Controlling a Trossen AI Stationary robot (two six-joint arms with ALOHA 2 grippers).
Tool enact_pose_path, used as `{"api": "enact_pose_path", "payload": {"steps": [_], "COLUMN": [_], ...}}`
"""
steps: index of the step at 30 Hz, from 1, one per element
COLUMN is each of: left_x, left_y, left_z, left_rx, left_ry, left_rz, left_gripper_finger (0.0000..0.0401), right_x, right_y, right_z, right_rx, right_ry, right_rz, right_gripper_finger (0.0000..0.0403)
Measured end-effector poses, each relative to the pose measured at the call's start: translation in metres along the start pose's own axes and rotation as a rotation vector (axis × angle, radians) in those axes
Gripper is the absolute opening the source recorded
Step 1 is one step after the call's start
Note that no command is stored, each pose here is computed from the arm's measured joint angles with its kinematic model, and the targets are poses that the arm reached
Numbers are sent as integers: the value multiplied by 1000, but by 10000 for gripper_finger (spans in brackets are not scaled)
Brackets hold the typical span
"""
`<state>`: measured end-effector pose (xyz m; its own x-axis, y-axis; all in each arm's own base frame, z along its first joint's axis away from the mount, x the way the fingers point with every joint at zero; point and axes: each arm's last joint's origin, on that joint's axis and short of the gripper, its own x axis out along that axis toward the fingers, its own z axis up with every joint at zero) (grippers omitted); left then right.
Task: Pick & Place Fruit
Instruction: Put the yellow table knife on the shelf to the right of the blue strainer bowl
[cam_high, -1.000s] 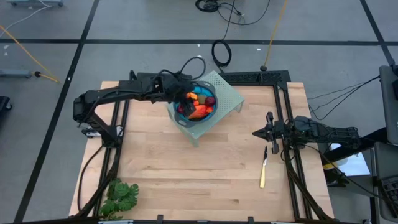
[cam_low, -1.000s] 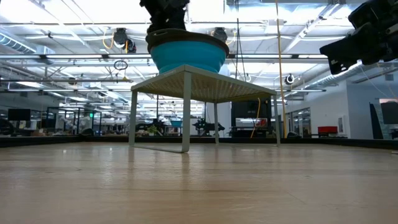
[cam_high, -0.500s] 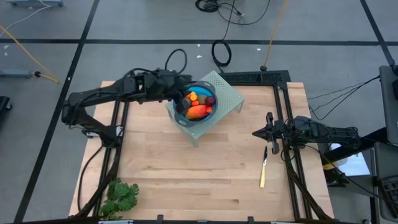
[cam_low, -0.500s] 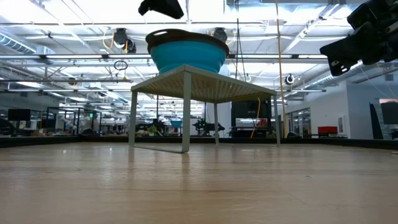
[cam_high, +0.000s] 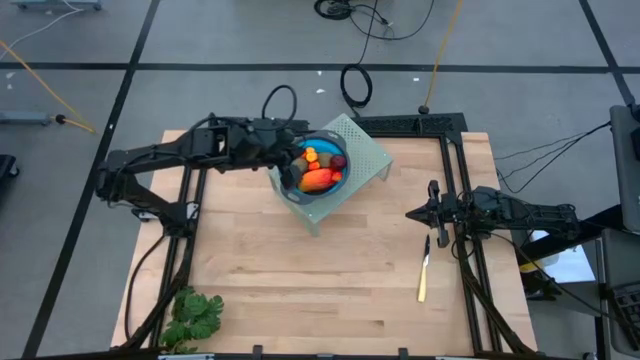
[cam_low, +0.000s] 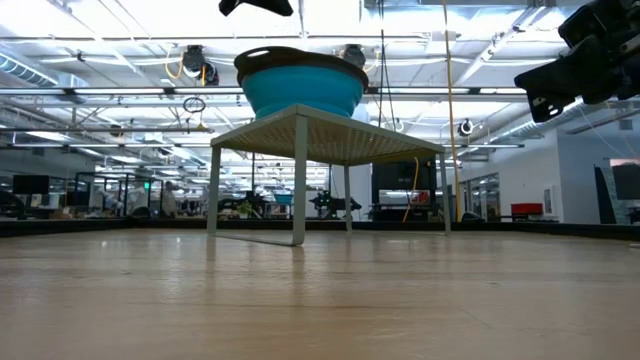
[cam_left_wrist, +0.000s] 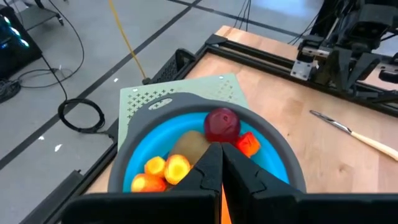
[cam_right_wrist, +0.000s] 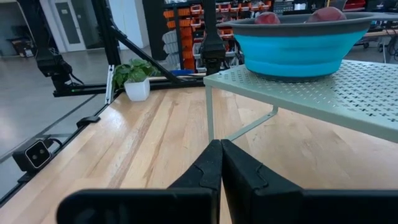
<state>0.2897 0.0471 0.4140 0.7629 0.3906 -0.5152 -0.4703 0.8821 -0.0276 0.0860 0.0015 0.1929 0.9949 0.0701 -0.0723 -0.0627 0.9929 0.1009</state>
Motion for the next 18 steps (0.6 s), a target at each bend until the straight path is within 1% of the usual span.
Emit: {"api": "enact_pose_path", "payload": {"steps": [5,9,13,18], "left_x": [-1,-3,-7,-15], "left_y": [-3,-9,-19,-38], "left_z": [-1,-6,-12,-17], "left_rx": [4,22,24,39], "left_ry": [4,44,75,73], "left_rz": [-10,-21,-50,-107], "left_gripper_finger": [4,4,1,1], "right_x": [0,0,0,0], "right_y": [0,0,0,0], "right_z": [0,0,0,0], "right_rx": [-1,-2,2,66], "right_ry": [0,0,0,0], "right_rz": [0,0,3,3], "right_gripper_finger": [4,4,4,4]}}
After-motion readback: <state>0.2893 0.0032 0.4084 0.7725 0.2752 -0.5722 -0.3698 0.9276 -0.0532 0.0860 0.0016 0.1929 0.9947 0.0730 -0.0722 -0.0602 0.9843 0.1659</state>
